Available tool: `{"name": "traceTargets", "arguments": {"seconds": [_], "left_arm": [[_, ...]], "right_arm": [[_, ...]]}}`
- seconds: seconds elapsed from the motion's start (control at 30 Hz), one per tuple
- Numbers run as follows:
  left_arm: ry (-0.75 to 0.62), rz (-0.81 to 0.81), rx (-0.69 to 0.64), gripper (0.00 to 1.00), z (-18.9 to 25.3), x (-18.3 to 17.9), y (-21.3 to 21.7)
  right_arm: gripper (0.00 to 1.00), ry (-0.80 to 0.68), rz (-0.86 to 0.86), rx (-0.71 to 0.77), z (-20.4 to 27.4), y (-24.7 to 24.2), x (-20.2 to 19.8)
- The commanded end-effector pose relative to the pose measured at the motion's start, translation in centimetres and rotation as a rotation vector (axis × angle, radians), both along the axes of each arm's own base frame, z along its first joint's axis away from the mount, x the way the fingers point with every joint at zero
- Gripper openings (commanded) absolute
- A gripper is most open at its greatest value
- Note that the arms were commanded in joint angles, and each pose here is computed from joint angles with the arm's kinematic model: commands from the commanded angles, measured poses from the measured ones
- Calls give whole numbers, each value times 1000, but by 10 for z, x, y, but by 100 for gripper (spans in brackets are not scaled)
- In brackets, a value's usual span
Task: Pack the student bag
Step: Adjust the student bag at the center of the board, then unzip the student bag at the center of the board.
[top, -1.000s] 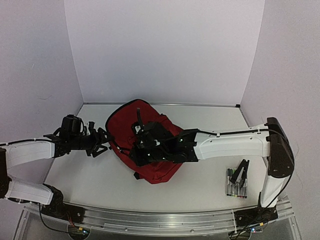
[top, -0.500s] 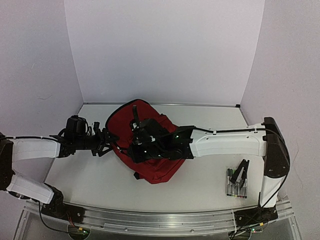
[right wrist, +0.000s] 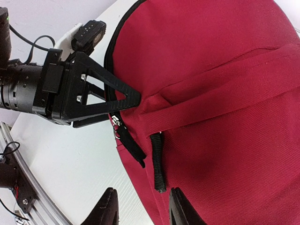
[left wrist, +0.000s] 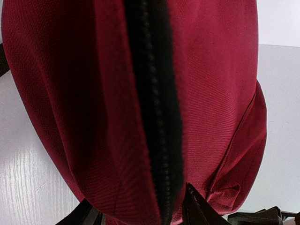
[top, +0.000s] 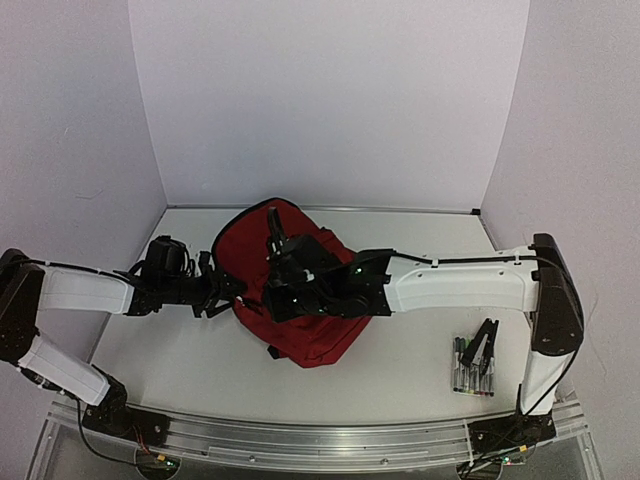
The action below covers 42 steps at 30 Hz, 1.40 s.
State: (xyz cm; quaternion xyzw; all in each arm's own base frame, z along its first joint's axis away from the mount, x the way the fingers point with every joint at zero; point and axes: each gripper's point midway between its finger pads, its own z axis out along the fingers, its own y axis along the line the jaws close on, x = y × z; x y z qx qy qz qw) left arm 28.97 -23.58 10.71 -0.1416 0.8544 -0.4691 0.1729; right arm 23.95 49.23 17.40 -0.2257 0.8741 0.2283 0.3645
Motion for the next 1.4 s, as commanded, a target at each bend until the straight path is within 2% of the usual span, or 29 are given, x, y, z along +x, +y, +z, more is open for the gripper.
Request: {"name": "traceTargets", "arguments": {"seconds": [0.0,0.17,0.47,0.67,0.77,0.9,1.07,1.37], "left_arm": [[-37,-19,-24,49,14,8,-13],[-39,-19,-25,41,15,9,-14],[-42,-23,-27,20,17,10,-15],[-41,-24,-24,11,16,10,-15],[-46,-7,-14,8,16,11,-12],[-63,27,27,2,16,11,-3],[-75,45,64,0,19,9,6],[-93,38,69,0,26,0,13]], "right_arm": [[34,-49,-36,-26,3,-7,10],[32,-59,-41,-58,-9,-5,16],[24,-78,-45,-80,-18,6,27],[12,-95,-71,-78,-17,9,34],[1,-114,-99,-80,-13,5,38],[0,-150,-146,-69,2,-4,43],[0,-240,-268,-80,28,-32,59],[0,-268,-412,-154,24,-90,105]]}}
